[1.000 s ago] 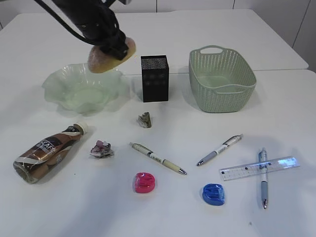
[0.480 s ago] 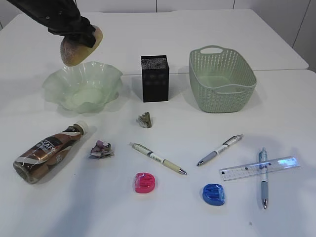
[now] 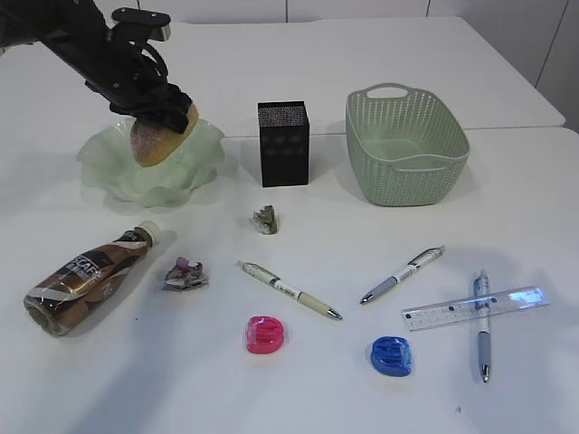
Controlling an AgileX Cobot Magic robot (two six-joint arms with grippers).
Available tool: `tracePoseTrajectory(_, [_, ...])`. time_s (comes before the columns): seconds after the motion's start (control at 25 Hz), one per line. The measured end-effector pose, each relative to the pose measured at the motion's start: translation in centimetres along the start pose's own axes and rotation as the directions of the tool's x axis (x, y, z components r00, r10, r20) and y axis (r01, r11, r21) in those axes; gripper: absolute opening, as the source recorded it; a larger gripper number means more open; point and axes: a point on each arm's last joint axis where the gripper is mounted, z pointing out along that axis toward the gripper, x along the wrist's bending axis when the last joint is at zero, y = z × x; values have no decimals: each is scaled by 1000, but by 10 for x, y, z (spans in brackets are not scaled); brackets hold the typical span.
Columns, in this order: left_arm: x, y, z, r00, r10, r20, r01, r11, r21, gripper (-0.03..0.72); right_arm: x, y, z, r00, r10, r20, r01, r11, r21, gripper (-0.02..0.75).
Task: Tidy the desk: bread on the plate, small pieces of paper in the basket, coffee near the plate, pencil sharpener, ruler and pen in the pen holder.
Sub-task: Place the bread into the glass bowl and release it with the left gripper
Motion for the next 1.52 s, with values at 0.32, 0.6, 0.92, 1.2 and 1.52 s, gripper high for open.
tracePoseTrajectory(0.32, [24, -10, 21, 998, -47, -38, 46, 999, -18, 340, -1, -1, 0, 1000, -5, 8, 5, 1000, 10, 365])
tracePoseTrajectory(0.6, [42, -22, 34, 995, -82, -54, 83, 996, 15, 340, -1, -1, 0, 1000, -12, 12, 12, 1000, 11, 365])
tracePoseTrajectory(0.92, [43, -26, 44, 995, -83, -59, 83, 996, 6, 340, -1, -1, 0, 1000, -13, 13, 12, 1000, 11, 365])
tracePoseTrajectory(1.2, [44, -26, 48, 994, -85, -63, 84, 996, -6, 340, -1, -1, 0, 1000, -13, 13, 12, 1000, 11, 365])
tracePoseTrajectory(1.52, [43, -29, 54, 993, -107, -47, 107, 994, 0, 414, -1, -1, 0, 1000, -13, 13, 12, 1000, 11, 365])
